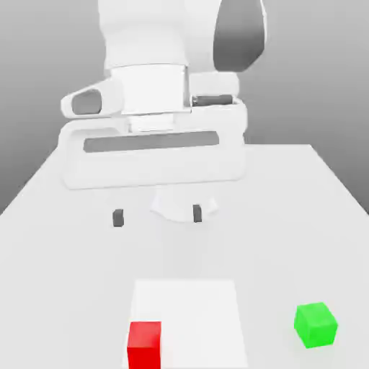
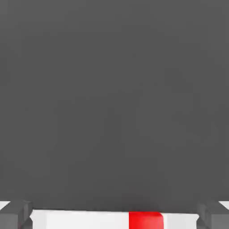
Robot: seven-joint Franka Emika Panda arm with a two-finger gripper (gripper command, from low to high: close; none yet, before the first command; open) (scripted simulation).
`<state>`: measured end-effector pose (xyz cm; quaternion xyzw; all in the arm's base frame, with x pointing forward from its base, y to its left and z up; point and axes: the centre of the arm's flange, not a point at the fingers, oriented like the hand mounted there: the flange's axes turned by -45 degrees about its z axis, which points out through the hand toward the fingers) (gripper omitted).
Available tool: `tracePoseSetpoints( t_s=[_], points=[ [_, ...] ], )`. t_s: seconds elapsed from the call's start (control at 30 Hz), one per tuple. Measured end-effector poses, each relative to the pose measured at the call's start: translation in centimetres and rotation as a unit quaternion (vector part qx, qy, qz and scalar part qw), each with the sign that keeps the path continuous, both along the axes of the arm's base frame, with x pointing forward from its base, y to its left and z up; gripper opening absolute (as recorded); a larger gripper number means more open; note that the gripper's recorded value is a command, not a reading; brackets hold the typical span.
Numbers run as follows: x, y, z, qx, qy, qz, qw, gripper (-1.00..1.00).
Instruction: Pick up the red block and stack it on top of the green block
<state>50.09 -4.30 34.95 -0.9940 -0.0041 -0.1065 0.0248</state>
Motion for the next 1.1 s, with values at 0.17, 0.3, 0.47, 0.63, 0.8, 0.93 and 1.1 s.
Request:
tracePoseSetpoints(
  t_s=[0.17, 0.3, 0.47, 0.63, 0.8, 0.93, 1.1],
  points=[
    [-1.0, -1.2, -9.2, -0.015, 0.069, 0.001, 0.997, 0.00],
    [-2.0, -1.9, -15.5, -0.025, 0.103, 0.002, 0.994, 0.00],
    [-2.2, -1.9, -20.3, -0.026, 0.106, 0.002, 0.994, -1.00],
    [-2.2, -1.9, -20.6, -0.026, 0.106, 0.002, 0.994, -1.00],
    [-2.1, -1.9, -15.6, -0.026, 0.106, 0.002, 0.994, -1.00],
    [-2.0, 6.3, -13.2, -0.036, 0.103, 0.140, 0.984, -1.00],
    [-4.6, 18.5, -11.6, -0.057, 0.093, 0.347, 0.932, -1.00]
  ],
)
